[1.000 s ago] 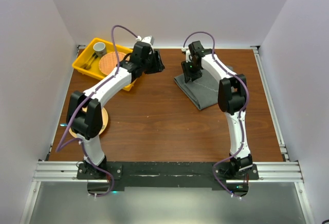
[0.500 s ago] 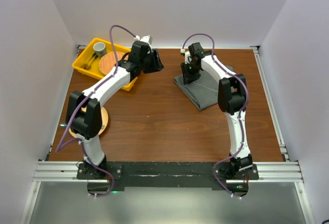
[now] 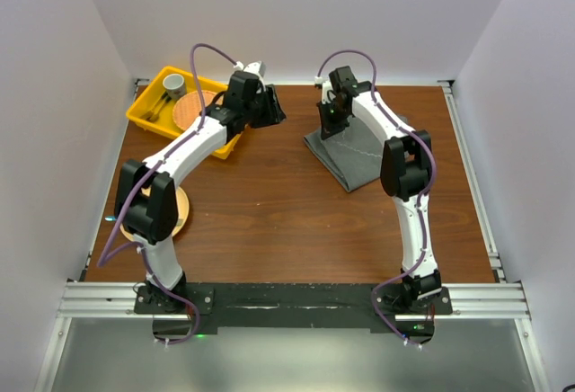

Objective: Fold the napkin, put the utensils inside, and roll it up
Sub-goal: Fold the napkin

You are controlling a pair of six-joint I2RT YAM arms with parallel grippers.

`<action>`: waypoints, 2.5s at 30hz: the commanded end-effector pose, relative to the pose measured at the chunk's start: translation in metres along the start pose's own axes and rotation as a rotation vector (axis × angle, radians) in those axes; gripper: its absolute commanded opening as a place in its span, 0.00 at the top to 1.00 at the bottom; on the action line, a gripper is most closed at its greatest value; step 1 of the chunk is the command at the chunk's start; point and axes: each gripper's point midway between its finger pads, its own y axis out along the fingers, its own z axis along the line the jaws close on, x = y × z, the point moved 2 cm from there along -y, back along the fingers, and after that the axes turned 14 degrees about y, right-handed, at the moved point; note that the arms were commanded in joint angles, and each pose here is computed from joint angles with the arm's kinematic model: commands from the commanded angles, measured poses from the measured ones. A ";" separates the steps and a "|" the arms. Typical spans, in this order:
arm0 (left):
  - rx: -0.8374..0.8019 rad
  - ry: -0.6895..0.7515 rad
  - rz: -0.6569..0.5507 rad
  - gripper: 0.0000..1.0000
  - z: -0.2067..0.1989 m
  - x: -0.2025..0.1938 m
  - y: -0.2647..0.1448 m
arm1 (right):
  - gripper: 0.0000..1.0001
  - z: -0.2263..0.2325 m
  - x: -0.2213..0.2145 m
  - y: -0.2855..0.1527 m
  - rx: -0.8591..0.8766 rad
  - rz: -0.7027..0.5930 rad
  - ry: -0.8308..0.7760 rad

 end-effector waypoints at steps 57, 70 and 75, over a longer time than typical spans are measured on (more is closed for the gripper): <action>-0.355 -0.050 0.132 0.98 -0.091 -0.084 0.153 | 0.96 -0.187 -0.032 -0.075 0.048 -0.154 0.694; -0.277 0.006 0.176 0.98 -0.076 -0.092 0.158 | 0.95 -0.211 -0.035 -0.059 -0.042 -0.121 0.633; -0.289 0.021 0.142 0.98 -0.083 -0.073 0.151 | 0.93 -0.204 -0.019 -0.094 -0.059 -0.169 0.599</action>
